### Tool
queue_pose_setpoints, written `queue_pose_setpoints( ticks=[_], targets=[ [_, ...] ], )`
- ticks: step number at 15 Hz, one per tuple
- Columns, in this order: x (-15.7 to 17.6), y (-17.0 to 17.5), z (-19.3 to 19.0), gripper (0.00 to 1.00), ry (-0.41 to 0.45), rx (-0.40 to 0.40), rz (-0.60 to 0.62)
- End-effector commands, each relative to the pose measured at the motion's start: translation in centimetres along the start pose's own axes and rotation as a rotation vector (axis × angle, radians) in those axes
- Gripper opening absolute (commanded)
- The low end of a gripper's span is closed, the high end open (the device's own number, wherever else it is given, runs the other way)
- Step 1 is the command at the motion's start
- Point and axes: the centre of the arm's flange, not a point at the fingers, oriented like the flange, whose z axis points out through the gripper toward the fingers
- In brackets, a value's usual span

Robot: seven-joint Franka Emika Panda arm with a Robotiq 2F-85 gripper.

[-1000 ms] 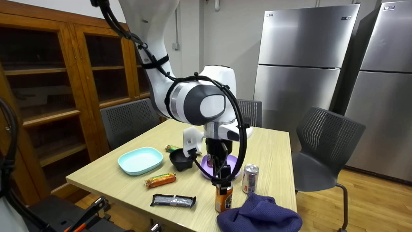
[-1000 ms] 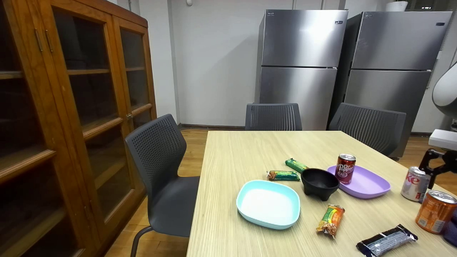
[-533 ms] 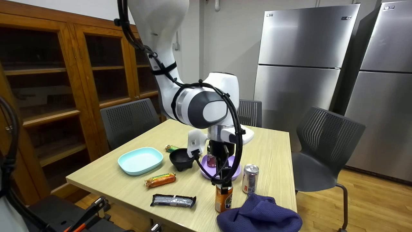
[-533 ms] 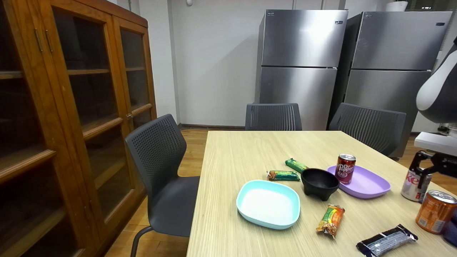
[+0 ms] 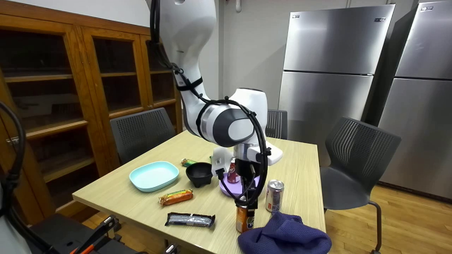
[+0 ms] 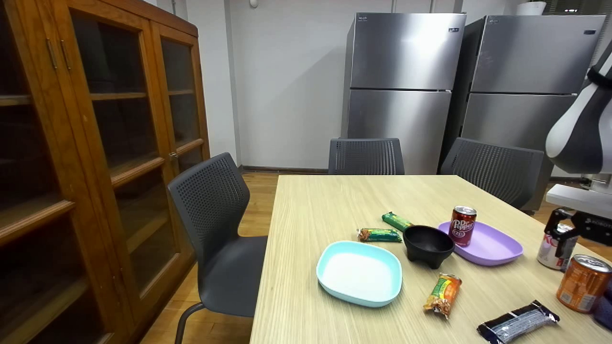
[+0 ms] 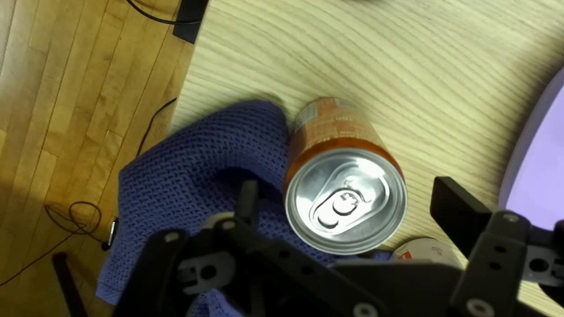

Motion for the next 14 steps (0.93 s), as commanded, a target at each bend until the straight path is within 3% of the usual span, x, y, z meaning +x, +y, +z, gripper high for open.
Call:
queue_pose_setpoints(
  ticks=[1,5,6,14],
  targets=[
    [0.7,-1.0,0.7,0.74,-0.017,-0.003,0.0],
    [0.6,-0.9,0.7,0.42,-0.023,-0.01,-0.005],
    [0.6,-0.9,0.3,0.39,-0.023,-0.008,-0.006],
    [-0.1,-1.2,-2.4,0.39,-0.005,0.008,-0.019]
  ],
)
